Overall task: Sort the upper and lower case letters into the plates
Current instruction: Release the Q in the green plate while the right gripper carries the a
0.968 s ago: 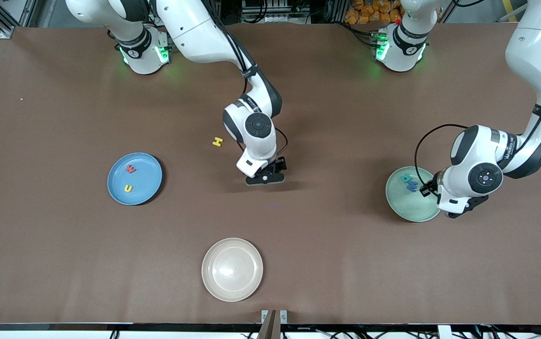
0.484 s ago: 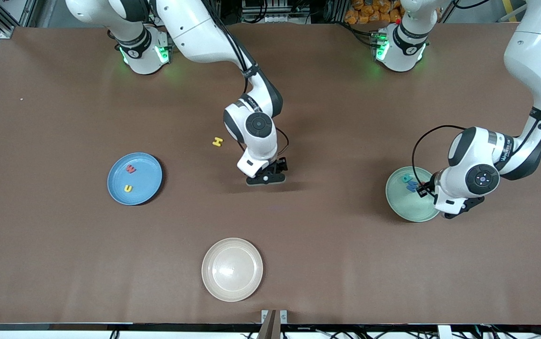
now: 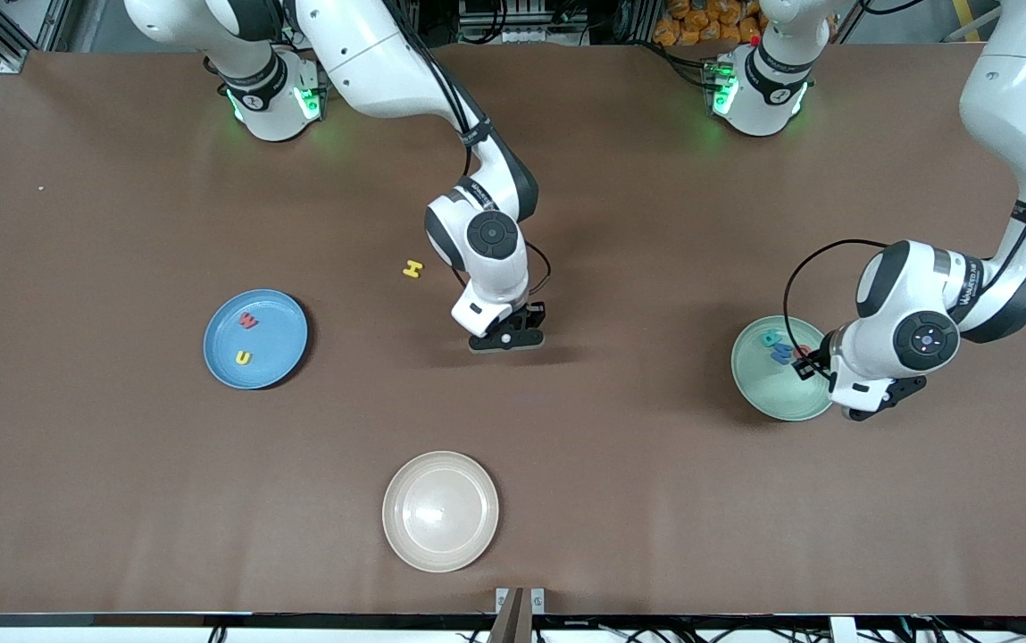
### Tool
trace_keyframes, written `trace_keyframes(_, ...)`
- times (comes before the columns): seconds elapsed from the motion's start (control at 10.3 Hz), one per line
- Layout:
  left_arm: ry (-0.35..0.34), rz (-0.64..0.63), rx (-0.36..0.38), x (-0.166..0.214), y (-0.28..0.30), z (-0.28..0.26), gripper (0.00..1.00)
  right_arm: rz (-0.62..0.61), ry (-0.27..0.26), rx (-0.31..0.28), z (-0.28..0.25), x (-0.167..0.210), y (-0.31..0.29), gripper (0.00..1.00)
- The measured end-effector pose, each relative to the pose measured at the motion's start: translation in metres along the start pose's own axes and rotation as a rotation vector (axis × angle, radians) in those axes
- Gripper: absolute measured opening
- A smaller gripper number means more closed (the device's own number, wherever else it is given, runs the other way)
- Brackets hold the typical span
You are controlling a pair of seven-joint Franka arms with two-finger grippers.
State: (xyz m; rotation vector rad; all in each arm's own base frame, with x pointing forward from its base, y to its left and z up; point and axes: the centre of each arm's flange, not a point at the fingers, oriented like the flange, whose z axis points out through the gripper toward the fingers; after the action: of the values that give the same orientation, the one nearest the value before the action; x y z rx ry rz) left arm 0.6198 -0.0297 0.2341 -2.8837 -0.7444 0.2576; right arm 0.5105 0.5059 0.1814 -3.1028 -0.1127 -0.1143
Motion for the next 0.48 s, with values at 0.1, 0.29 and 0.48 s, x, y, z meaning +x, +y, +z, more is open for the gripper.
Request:
trace_keyframes(0.1,-0.011,-0.005,-0.024,-0.006,0.008,-0.010,0.59,0.001,-0.001,-0.001,-0.001,0.000,0.000,0.27)
trace_keyframes(0.29,-0.020,-0.034,-0.041,-0.021,0.026,-0.031,0.59,0.003,-0.001,-0.001,-0.001,0.001,0.000,0.27)
trace_keyframes(0.48,-0.047,-0.076,-0.078,-0.039,0.046,-0.048,0.59,0.042,0.009,0.000,-0.005,0.005,0.003,0.27)
